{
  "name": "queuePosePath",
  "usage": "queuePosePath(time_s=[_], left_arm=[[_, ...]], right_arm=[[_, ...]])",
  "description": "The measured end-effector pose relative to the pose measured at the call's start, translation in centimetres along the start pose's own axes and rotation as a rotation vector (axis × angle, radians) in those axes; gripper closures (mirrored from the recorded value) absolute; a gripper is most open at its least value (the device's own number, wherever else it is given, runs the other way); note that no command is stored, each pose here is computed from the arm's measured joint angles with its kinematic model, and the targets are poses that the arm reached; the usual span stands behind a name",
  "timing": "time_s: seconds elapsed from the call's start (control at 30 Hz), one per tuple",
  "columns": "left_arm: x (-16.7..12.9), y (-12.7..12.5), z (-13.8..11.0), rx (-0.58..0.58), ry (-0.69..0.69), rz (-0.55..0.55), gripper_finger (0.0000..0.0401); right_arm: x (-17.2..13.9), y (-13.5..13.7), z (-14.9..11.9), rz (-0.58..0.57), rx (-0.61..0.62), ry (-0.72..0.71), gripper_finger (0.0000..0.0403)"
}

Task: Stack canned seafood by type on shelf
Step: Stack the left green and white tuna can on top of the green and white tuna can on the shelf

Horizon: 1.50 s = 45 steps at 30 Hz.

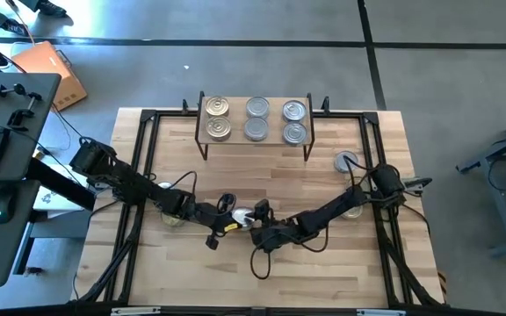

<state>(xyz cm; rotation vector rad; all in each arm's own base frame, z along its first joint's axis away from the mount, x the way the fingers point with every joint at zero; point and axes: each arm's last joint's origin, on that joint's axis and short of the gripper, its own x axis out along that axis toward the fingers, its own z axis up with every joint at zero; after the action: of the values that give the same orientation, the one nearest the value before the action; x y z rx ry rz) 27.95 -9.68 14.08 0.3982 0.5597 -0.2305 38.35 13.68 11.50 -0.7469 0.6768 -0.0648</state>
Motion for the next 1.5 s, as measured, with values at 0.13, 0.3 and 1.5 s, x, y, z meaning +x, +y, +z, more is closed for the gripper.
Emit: queuePosePath(time_s=[0.13,0.3,1.5], left_arm=[[0.0,0.2,0.1,-0.005,-0.006,0.009,0.0401],[0.0,0.4,0.0,-0.009,-0.004,0.018,0.0401],[-9.5,-3.0,2.3,-0.017,0.075,0.191,0.0401]], right_arm=[[0.2,-0.4,0.1,-0.005,0.003,-0.020,0.0154],[0.6,-0.7,-0.2,-0.009,0.009,-0.012,0.0188],[-4.5,-3.4,3.3,-0.287,0.039,-0.015,0.0279]])
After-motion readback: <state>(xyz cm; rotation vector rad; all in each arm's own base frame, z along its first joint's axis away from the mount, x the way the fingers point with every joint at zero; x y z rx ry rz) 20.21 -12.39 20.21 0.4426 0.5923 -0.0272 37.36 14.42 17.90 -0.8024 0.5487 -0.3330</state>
